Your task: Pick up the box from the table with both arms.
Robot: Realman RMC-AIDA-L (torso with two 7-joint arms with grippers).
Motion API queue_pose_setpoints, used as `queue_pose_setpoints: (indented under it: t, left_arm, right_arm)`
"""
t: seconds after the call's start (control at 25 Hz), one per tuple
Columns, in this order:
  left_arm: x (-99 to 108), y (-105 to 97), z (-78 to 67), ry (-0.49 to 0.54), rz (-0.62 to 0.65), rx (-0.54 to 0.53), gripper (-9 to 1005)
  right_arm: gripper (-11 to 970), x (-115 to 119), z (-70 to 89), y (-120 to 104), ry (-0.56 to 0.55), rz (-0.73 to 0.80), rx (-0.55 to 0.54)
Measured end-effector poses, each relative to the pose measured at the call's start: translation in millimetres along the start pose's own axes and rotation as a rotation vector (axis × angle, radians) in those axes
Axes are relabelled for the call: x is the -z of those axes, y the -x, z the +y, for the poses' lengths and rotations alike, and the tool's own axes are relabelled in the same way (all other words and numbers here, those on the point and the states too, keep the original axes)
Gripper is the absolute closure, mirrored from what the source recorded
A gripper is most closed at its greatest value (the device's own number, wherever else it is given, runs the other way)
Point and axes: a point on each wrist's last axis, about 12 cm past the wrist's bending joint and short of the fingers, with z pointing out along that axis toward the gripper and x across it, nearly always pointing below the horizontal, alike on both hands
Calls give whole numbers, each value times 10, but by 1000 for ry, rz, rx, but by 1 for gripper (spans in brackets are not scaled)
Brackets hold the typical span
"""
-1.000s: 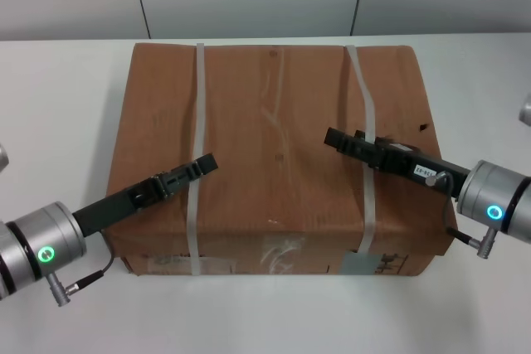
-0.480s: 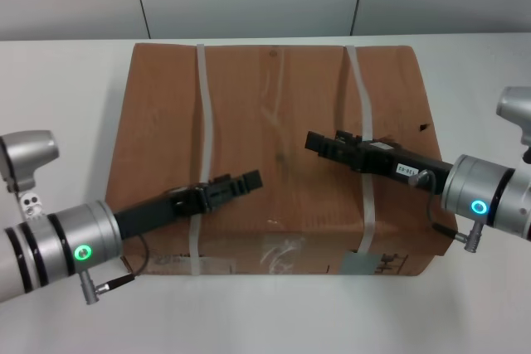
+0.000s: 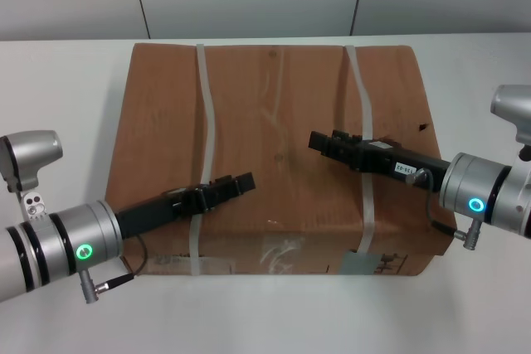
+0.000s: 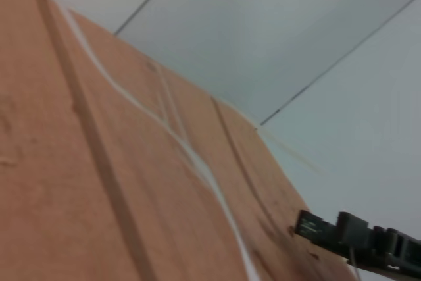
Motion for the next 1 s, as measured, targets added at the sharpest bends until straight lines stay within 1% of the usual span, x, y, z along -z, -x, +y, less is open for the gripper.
queue_pose_setpoints:
  t: [0.08, 0.12, 0.28, 0.32, 0.44, 0.52, 0.68, 0.72, 0.84, 0.88, 1.0]
  left_arm:
    - [4, -3, 15, 13, -4, 4, 329]
    - [5, -3, 21, 18, -6, 5, 376]
    - [2, -3, 31, 27, -5, 4, 565]
    - [3, -2, 32, 28, -5, 4, 585]
    - [8, 9, 40, 32, -9, 3, 645]
    - [19, 29, 52, 38, -20, 6, 684]
    - [40, 54, 73, 50, -50, 24, 764]
    - [43, 54, 77, 52, -54, 27, 784]
    - [54, 52, 86, 57, -61, 34, 949]
    - [57, 50, 89, 58, -62, 34, 949]
    - [61, 48, 93, 60, -63, 33, 948]
  right_arm:
    - [162, -1, 0, 1, 0, 0, 0]
    - [163, -2, 1, 3, 0, 0, 1]
    - [339, -9, 8, 23, 4, -3, 12]
    - [383, -10, 10, 23, 6, -3, 18]
    - [621, -16, 33, -2, 21, 13, 70]
    - [692, -23, 46, -8, 28, 21, 92]
    - [835, -27, 52, 12, 30, 16, 103]
    - [856, -27, 51, 14, 28, 15, 103]
    - [920, -24, 44, 23, 24, 8, 100]
    - [941, -24, 43, 26, 23, 6, 99]
    - [940, -19, 41, 34, 21, -6, 91]
